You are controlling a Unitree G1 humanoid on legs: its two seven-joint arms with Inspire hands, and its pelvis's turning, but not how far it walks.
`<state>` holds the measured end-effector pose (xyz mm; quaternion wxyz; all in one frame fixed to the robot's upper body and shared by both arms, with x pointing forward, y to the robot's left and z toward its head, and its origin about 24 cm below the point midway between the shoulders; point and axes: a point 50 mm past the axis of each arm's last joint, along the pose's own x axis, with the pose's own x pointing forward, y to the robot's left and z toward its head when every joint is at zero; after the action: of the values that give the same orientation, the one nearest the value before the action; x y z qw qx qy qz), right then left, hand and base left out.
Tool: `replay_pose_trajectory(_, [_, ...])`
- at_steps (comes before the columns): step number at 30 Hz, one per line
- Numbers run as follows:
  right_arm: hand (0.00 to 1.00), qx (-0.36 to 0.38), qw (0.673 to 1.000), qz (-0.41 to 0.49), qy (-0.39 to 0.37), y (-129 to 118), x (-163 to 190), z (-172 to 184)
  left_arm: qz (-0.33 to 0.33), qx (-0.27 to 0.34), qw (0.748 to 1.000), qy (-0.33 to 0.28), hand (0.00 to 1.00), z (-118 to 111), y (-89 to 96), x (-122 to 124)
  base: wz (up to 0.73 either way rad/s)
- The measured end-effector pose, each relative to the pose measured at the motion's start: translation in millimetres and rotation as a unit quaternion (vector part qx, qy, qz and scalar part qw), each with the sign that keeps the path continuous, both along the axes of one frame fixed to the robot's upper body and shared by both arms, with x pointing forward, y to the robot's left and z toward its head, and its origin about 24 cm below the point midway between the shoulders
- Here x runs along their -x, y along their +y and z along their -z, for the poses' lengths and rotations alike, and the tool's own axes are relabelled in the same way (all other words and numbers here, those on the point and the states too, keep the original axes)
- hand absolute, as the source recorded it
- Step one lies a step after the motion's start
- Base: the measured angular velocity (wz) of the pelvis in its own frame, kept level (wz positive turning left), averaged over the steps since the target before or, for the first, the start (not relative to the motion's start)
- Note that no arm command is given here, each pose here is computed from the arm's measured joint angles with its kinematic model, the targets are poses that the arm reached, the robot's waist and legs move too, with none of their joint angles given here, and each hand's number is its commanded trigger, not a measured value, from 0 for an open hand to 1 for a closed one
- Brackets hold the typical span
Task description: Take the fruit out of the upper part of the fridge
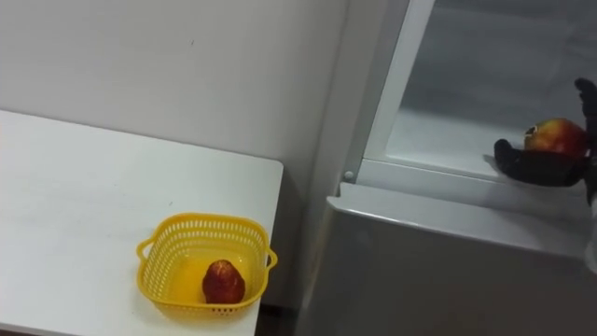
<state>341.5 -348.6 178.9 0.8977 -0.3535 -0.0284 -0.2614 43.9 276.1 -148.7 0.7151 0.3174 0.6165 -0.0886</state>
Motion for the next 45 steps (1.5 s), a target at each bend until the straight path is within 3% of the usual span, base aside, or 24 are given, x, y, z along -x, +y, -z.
replay_pose_trajectory(9, [1.00, -0.012, 1.000, -0.012, 0.018, -1.6, -1.9, -3.8, 0.000, -0.002, 1.000, 0.001, 0.00, -0.4, 0.9, -1.0, 0.00])
replay_pose_trajectory(20, [1.00, 0.055, 0.997, 0.011, 0.057, -14.9, 1.9, -13.1, -0.002, -0.008, 1.000, 0.001, 0.00, -1.0, 2.4, -2.7, 0.01])
replay_pose_trajectory(29, [1.00, 0.053, 0.997, 0.016, 0.057, -14.7, 1.1, -13.3, -0.002, -0.009, 1.000, -0.002, 0.00, -1.6, 3.5, -3.3, 0.00])
replay_pose_trajectory(37, [1.00, 0.039, 0.998, 0.001, 0.042, -9.7, -0.7, -16.3, -0.002, -0.017, 1.000, -0.014, 0.00, -2.6, 5.3, -5.3, -0.01])
replay_pose_trajectory(45, [1.00, 0.072, 0.997, -0.039, -0.001, 14.0, 4.5, -20.8, -0.018, -0.030, 0.999, -0.031, 0.00, -4.5, 10.0, -5.7, -0.05])
